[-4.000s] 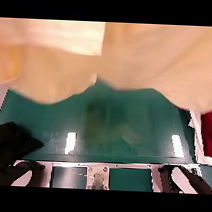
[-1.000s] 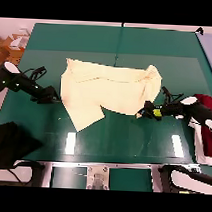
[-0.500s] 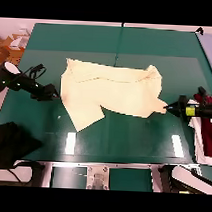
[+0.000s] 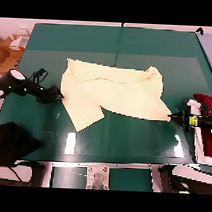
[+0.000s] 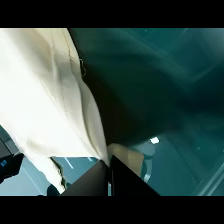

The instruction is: Fold the shirts.

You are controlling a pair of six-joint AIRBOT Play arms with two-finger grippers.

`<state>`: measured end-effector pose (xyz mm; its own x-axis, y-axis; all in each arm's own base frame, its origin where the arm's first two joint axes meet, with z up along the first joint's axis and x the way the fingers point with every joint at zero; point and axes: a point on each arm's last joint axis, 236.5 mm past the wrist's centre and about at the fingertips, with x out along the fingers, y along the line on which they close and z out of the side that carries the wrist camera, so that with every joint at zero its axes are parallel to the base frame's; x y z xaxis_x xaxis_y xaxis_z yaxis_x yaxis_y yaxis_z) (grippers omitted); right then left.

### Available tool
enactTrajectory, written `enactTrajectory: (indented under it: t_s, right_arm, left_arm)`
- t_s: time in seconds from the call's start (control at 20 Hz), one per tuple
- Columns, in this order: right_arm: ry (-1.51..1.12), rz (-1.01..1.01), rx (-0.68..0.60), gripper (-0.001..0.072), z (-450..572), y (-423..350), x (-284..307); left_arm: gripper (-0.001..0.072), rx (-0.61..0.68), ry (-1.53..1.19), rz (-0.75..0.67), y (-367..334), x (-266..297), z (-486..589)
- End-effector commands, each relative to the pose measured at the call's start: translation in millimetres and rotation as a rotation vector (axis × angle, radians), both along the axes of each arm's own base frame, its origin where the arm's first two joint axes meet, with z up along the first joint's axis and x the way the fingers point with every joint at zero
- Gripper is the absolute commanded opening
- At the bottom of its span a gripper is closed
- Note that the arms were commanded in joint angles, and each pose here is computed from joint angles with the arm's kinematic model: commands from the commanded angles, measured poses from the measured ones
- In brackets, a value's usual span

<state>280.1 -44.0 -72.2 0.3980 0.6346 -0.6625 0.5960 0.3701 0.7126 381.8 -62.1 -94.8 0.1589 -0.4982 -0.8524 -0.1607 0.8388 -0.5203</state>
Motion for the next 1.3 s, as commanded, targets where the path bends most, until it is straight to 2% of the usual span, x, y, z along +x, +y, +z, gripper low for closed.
enactTrajectory:
  t_s: [0.0,0.05,0.1,0.15,0.35,0.4,0.45,0.75,0.85,0.95,1.0,1.25]
  right_arm:
    - [0.0,-0.005,-0.005,0.0012,-5.3,-3.0,0.0]
    - [-0.001,-0.008,-0.01,0.0011,-6.0,-4.1,0.5]
    - [-0.002,-0.012,-0.016,0.0012,-6.8,-5.3,1.2]
    - [-0.004,-0.012,-0.021,0.0011,-7.2,-6.0,1.6]
    - [-0.005,-0.018,-0.029,0.0012,-8.4,-8.0,2.4]
    - [-0.005,-0.017,-0.029,0.0012,-8.4,-7.9,2.4]
    - [-0.005,-0.016,-0.03,0.0012,-8.5,-7.9,2.3]
    - [-0.022,0.001,-0.049,0.0027,-9.8,-9.3,2.4]
    - [-0.02,-0.001,-0.062,0.0336,-11.8,-11.7,2.4]
    - [-0.029,0.007,-0.077,0.0458,-13.9,-13.2,2.5]
    - [-0.023,0.003,-0.075,0.0481,-16.4,-11.7,1.0]
    - [0.01,0.042,-0.099,0.0475,-42.0,10.3,-2.2]
  left_arm:
    - [0.0609,-0.121,-0.054,0.06,-20.4,20.6,-4.1]
    - [0.0595,-0.179,-0.064,0.059,-30.5,23.7,-1.1]
    - [0.0475,-0.216,-0.049,0.043,-37.6,20.2,-2.6]
    - [0.042,-0.234,-0.028,0.02,-41.7,13.9,-4.8]
    - [0.0414,-0.22,0.0,-0.011,-40.6,5.1,-11.8]
    - [0.0149,-0.213,-0.007,-0.003,-39.2,7.6,-12.6]
    - [0.0031,-0.207,-0.015,0.001,-37.9,9.6,-13.3]
    - [0.0022,-0.23,0.014,-0.09,-43.9,-3.7,-2.8]
    - [0.0022,-0.204,0.038,-0.113,-39.7,-11.2,-7.7]
    - [0.0023,-0.188,0.042,-0.107,-36.7,-11.0,-10.4]
    - [0.0023,-0.185,0.038,-0.104,-36.3,-9.9,-10.7]
    - [0.0023,-0.183,0.035,-0.102,-35.9,-9.0,-10.9]
